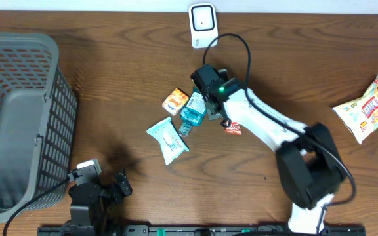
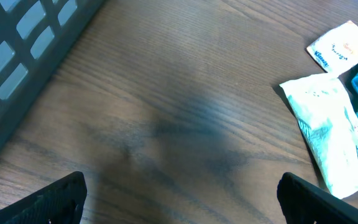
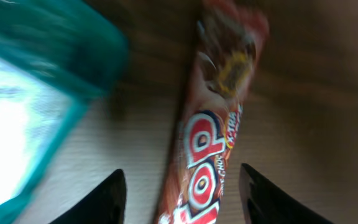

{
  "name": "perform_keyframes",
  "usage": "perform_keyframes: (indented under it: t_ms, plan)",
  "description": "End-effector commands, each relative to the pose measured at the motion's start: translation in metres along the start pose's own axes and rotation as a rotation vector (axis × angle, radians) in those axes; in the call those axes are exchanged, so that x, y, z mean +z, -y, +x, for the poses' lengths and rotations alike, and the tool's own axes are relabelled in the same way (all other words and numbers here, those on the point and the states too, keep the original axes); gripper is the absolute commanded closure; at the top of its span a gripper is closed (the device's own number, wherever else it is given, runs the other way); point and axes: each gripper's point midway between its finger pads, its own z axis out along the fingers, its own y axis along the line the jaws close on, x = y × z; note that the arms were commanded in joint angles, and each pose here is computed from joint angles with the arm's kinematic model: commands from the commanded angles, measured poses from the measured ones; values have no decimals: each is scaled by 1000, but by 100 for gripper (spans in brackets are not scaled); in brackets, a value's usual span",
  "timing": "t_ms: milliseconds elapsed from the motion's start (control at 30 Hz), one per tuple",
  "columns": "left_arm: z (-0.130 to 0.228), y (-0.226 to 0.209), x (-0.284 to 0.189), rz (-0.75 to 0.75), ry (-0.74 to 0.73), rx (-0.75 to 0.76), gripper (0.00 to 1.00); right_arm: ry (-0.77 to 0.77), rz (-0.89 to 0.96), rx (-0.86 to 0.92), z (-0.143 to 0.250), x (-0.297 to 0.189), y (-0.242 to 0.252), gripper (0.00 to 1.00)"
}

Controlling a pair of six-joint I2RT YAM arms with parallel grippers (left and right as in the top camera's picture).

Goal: Scan the item barcode

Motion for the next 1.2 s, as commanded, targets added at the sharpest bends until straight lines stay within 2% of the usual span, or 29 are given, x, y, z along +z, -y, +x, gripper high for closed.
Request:
perform_keyframes:
  t_ms: [0, 167, 367, 633, 667, 733, 800, 900, 1033, 1167]
  plan:
    - [9, -1, 0, 0, -38, 19, 2, -15, 100, 135, 7, 18, 11, 48]
    - [9, -1, 0, 0, -38, 19, 2, 17, 98, 155, -2, 23, 11, 47]
    - [9, -1, 0, 0, -38, 19, 2, 28, 110, 204, -8, 29, 21, 52]
    - [9, -1, 0, 0, -38, 19, 2, -58, 149, 182, 13, 63, 22, 57]
    - [9, -1, 0, 0, -38, 19, 2, -77, 151, 173, 18, 69, 21, 59]
    - [9, -1, 0, 0, -38, 19, 2, -123, 143, 157, 30, 82, 15, 70]
    - [9, -1, 0, 0, -38, 19, 2, -176, 126, 140, 43, 92, 8, 88]
    - [9, -1, 0, 0, -38, 19, 2, -249, 100, 127, 61, 100, 1, 99]
    - [9, -1, 0, 0, -38, 19, 2, -305, 12, 104, 68, 96, -12, 99]
    - [9, -1, 0, 0, -38, 19, 2, -326, -289, -9, 50, 63, -48, 99]
